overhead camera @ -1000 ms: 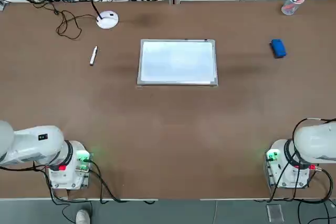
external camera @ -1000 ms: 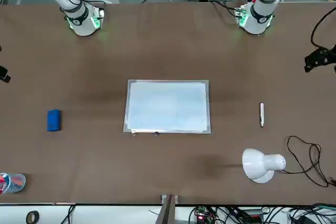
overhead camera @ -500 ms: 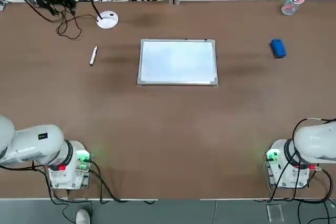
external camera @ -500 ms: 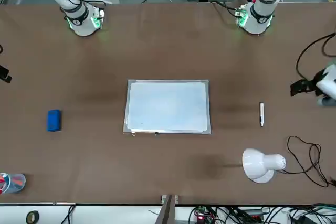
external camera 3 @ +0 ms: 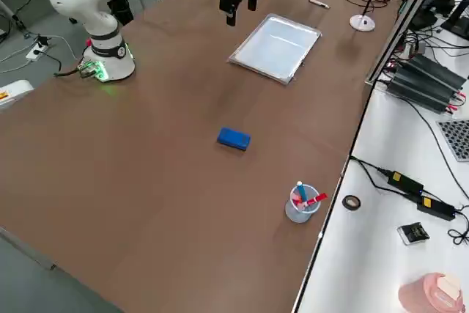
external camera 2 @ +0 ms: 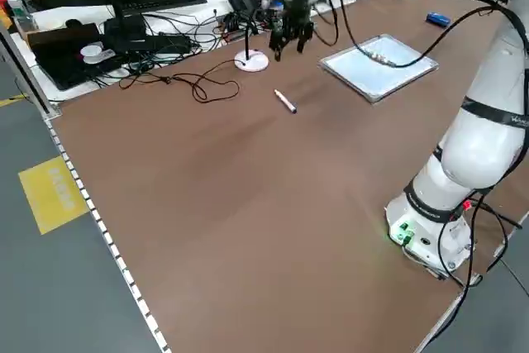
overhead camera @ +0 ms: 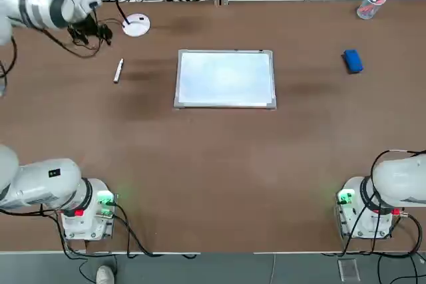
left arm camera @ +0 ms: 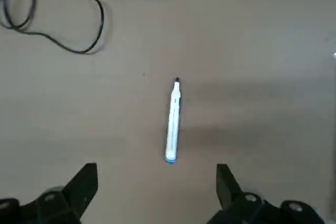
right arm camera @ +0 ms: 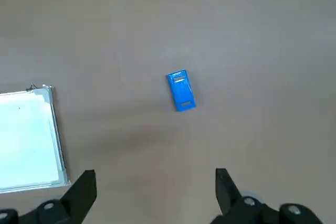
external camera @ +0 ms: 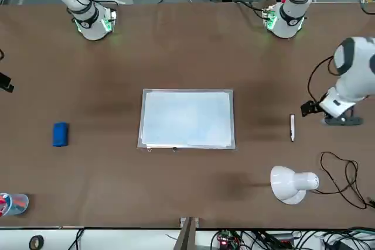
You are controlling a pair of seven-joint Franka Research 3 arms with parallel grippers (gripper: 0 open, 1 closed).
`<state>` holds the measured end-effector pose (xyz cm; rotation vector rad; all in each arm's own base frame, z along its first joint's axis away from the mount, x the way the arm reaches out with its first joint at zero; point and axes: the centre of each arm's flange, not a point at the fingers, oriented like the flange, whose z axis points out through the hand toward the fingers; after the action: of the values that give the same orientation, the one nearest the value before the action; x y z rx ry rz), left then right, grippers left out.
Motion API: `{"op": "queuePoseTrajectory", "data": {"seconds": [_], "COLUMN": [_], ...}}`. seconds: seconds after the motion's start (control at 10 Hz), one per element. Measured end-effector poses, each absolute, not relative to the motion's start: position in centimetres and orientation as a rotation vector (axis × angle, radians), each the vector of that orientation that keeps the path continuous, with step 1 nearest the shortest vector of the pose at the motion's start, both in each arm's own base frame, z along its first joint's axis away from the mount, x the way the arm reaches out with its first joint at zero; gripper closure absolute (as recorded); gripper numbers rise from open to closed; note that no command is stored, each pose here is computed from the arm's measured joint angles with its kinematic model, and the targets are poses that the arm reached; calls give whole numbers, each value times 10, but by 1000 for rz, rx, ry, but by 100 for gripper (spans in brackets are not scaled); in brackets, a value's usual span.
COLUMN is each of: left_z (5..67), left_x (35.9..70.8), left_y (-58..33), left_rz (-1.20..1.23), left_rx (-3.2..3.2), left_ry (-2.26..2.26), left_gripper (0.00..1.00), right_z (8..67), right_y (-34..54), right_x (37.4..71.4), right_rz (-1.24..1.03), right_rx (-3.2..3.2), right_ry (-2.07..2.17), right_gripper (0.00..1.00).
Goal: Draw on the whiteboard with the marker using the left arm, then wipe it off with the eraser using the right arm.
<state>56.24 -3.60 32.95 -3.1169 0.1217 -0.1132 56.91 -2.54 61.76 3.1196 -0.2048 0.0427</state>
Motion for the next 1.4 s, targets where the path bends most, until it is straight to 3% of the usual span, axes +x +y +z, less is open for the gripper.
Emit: {"op": "queuePoseTrajectory", "data": {"seconds": [0.3, 0.5, 1.4], "left_z": [277, 255, 194], "left_x": [553, 552, 559], "left_y": [-38, -39, -40], "left_rz": [-75, -28, -15], "left_rx": [-3111, -3124, -3184], "left_ry": [181, 168, 142], "left_gripper": [4, 15, 38], "right_z": [616, 615, 612], "right_y": [-22, -21, -21], "right_x": [569, 569, 569], "right_rz": [41, 38, 25], "right_rx": [3120, 3121, 3121], "right_ry": [-195, -194, -192], "right_gripper": [0, 0, 0]}}
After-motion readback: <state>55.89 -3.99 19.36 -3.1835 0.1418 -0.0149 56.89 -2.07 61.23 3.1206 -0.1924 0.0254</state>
